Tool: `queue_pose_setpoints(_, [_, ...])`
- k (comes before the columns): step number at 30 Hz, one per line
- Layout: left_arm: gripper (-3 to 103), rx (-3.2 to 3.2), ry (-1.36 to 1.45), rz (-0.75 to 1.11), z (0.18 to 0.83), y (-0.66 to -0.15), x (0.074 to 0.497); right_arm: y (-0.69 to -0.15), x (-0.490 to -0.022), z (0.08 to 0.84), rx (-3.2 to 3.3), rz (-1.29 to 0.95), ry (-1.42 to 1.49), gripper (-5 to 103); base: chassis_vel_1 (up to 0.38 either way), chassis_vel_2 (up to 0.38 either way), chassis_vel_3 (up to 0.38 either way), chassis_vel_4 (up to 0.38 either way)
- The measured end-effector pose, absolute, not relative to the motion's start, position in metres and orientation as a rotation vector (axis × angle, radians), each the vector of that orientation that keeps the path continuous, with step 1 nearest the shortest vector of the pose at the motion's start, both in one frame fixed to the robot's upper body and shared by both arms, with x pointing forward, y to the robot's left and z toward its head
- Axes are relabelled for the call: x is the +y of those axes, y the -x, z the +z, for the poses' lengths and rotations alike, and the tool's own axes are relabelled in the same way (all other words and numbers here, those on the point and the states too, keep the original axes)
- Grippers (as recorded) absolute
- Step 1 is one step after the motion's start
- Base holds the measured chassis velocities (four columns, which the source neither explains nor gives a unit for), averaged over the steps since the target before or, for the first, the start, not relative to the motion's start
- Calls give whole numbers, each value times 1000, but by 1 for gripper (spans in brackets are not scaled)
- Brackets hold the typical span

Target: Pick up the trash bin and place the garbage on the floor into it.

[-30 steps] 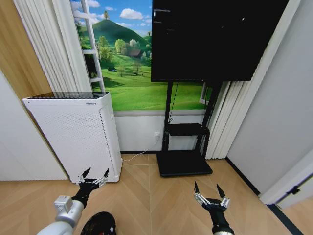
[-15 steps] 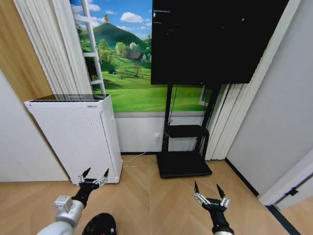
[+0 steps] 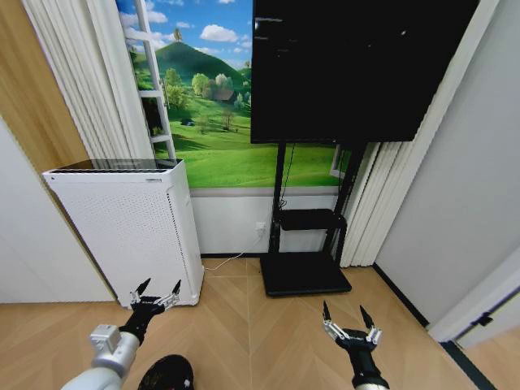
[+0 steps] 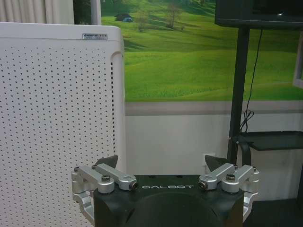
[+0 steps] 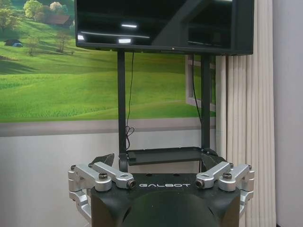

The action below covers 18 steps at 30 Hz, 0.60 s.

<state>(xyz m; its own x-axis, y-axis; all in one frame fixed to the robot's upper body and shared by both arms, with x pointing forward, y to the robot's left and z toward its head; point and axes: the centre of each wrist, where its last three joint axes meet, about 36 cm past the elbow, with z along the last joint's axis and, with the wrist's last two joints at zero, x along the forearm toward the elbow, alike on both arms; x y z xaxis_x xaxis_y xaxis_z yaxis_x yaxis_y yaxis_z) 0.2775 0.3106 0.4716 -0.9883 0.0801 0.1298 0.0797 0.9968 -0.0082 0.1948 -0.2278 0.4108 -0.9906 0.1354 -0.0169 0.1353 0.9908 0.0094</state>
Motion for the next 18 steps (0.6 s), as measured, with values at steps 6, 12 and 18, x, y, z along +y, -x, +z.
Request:
queue_pose_setpoints(6, [100,-3009,121,5,472,-278,311,-195,-228,411,3117,13,-212,100,38,-25,-48,34])
queue_pose_setpoints(12, [100,-3009,121,4,472,-278,311,-195,-228,411,3117,13,-212,100,130,-140,-150,152])
queue_pose_setpoints(18, [100,-3009,121,5,472,-278,311,-195,-228,411,3117,13,-212,100,220,-218,-227,228])
